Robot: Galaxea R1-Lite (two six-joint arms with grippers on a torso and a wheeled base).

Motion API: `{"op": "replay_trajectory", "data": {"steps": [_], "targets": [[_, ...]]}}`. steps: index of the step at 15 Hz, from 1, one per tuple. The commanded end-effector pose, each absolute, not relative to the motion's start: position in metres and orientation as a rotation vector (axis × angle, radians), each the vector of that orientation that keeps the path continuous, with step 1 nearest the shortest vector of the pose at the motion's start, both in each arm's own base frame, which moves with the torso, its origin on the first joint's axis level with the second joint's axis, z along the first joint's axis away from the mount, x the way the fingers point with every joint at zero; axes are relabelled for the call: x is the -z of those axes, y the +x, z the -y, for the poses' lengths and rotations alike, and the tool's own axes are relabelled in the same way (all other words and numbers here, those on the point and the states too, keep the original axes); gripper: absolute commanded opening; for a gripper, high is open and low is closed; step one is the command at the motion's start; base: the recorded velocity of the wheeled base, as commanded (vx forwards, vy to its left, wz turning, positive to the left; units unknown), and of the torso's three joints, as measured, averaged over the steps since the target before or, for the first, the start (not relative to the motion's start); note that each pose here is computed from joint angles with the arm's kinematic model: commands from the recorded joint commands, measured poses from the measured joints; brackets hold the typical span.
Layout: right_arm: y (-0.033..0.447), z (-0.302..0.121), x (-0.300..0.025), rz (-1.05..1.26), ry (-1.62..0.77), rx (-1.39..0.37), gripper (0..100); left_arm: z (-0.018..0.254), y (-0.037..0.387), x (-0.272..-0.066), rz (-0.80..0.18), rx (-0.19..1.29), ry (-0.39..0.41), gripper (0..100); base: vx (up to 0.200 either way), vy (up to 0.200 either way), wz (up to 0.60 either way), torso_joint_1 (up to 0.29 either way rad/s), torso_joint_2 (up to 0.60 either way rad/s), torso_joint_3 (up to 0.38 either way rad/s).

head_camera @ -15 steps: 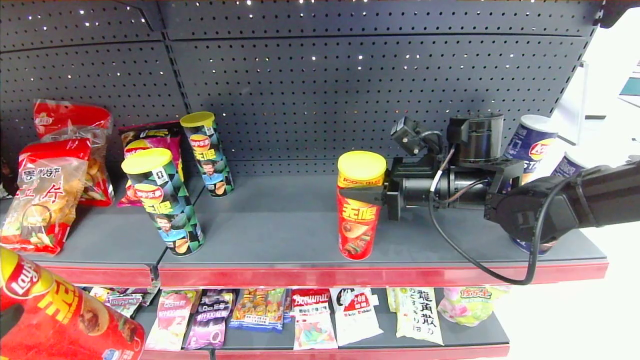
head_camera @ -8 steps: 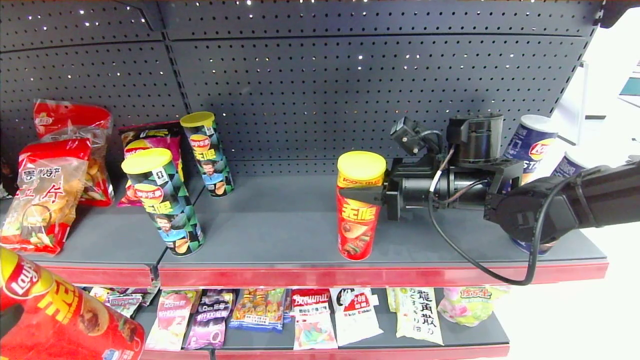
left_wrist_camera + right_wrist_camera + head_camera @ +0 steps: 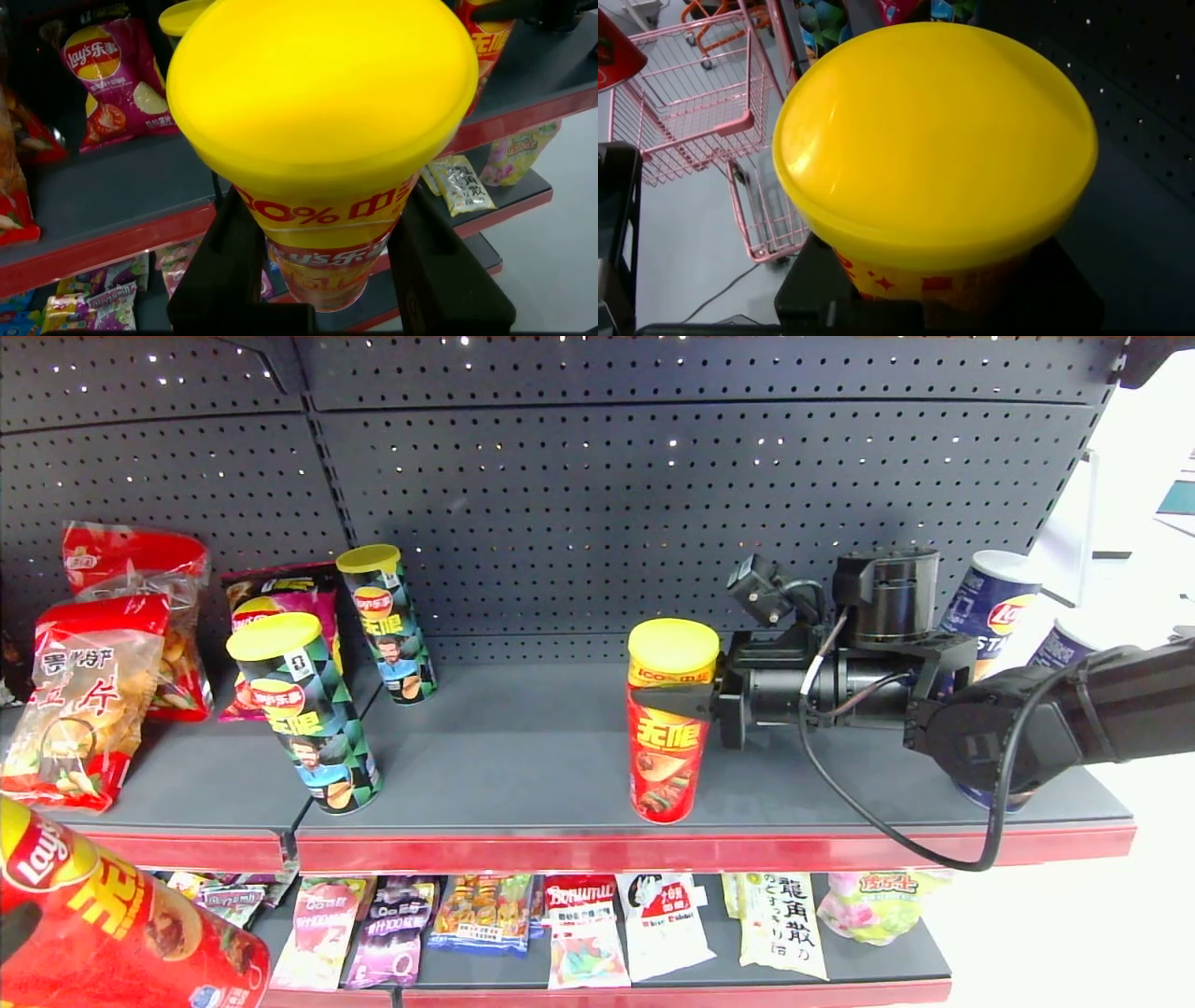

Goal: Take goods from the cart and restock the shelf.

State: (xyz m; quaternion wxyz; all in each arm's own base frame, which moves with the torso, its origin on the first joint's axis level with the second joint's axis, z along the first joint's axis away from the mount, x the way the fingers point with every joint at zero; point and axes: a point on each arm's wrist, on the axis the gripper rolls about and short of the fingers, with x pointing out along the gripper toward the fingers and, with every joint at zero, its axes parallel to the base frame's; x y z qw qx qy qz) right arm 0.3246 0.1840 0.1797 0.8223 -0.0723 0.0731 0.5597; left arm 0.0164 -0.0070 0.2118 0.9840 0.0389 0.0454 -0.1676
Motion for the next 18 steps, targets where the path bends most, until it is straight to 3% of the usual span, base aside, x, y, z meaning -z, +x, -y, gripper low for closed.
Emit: {"op": "replay_trajectory", "data": {"steps": [1, 17, 18], "targets": [[0.324, -0.185, -0.181, -0.152, -0.154, -1.195, 0, 0.007, 0.016, -0.212, -0.091, 0.337, 0.078, 0, 0.0, 0.0, 0.0, 0.0, 0.0, 0.0], [0.316, -0.185, -0.174, -0.191, -0.14, -1.203, 0, 0.007, 0.015, -0.211, -0.088, 0.337, 0.078, 0, 0.0, 0.0, 0.0, 0.0, 0.0, 0.0], [0.316, -0.185, -0.173, -0.192, -0.142, -1.203, 100, 0.007, 0.015, -0.211, -0.088, 0.337, 0.078, 0, 0.0, 0.0, 0.0, 0.0, 0.0, 0.0]]}}
